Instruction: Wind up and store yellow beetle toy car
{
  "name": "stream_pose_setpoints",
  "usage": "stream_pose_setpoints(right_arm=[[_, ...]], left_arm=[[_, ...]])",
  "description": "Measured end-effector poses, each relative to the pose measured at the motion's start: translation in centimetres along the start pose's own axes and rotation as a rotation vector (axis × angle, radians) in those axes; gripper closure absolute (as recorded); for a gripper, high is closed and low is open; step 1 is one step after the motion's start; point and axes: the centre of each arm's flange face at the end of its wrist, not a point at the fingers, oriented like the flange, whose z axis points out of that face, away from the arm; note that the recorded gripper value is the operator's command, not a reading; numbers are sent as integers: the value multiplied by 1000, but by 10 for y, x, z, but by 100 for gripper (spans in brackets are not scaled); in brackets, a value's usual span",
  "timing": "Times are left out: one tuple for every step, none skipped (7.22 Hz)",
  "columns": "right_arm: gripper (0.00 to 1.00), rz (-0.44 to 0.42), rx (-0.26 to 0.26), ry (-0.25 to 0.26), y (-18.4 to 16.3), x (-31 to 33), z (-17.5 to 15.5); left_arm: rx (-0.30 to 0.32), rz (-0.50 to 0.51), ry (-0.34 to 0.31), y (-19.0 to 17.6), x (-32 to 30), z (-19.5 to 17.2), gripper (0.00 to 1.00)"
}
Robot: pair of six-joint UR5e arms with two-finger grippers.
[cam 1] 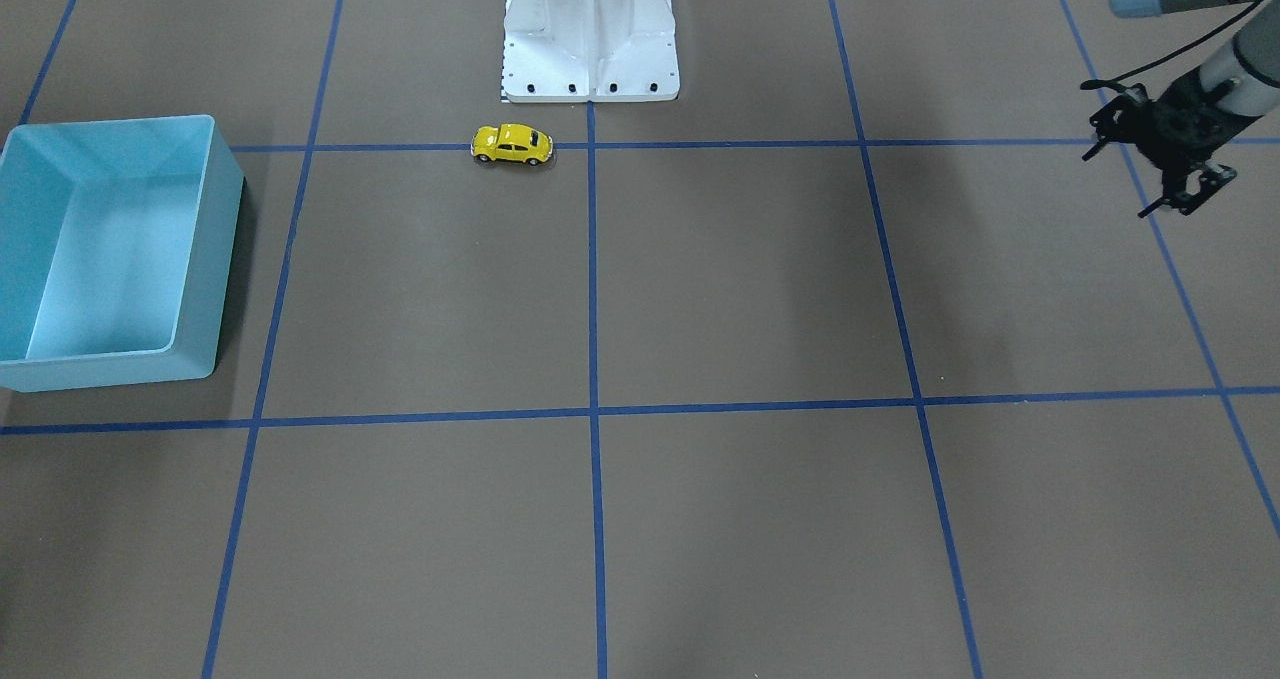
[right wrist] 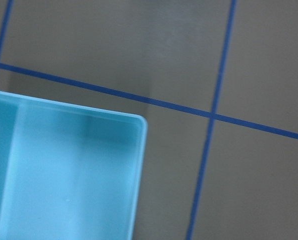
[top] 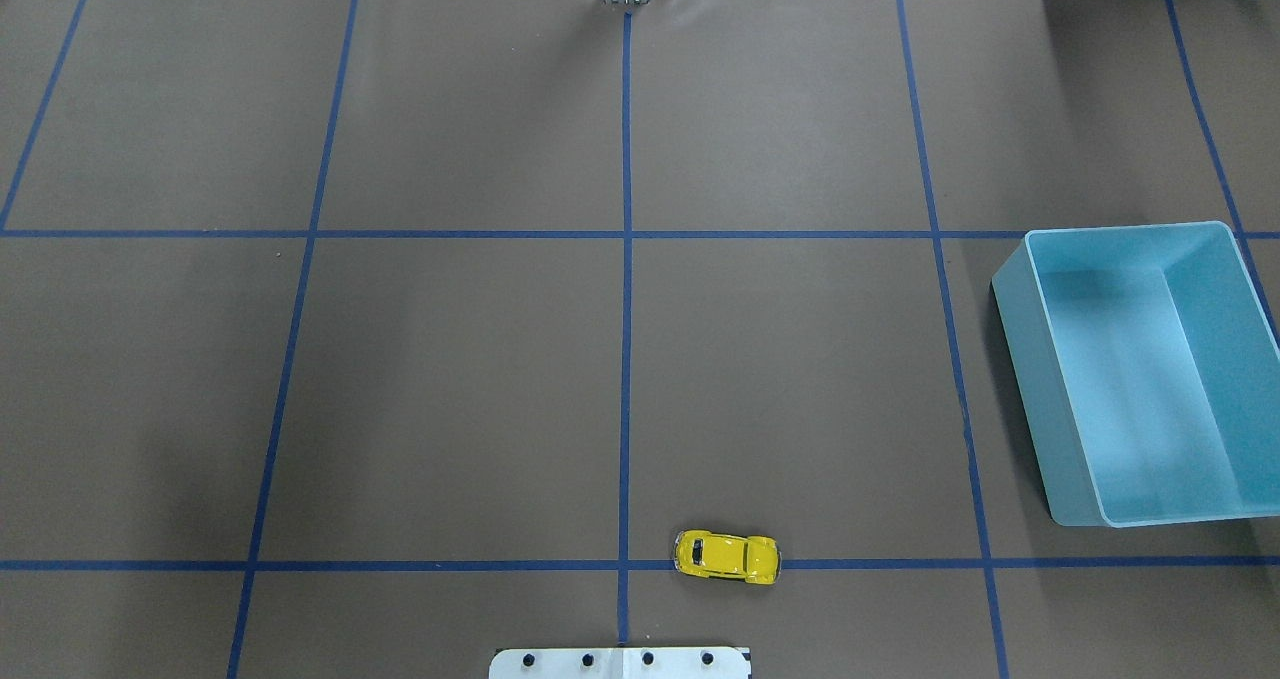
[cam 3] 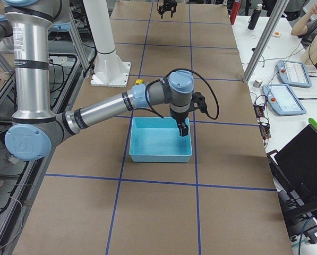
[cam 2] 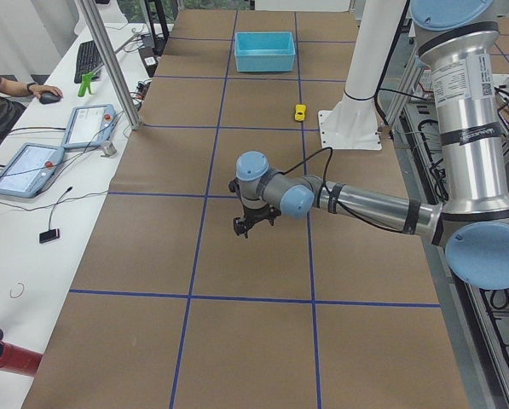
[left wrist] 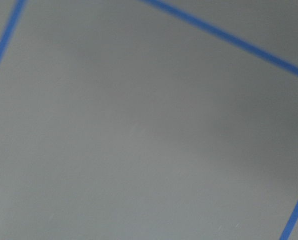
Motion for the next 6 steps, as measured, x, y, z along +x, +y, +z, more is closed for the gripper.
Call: stream_pose_setpoints(right_arm=[[1,-63,33,-34,-6,-12,-1],[1,-145,58,-58,-11,-26,4],[1,-235,76,-84,-15,-44,14],[1,-333,85,-119,-17,-68,29],[1,-436,83,-161,-18,-97,52],[1,-510,74,-204,-18,-128,75]], left_arm=[[-8,-145,21,33,-27,-9,0],[-2,-303,60,67,-57,-11,0],[14,-443,99,98,-85,-7,0],[27,-547,122,127,-107,-2,0],[34,-610,129,147,-119,0,0],[38,-638,129,158,-125,-1,0]])
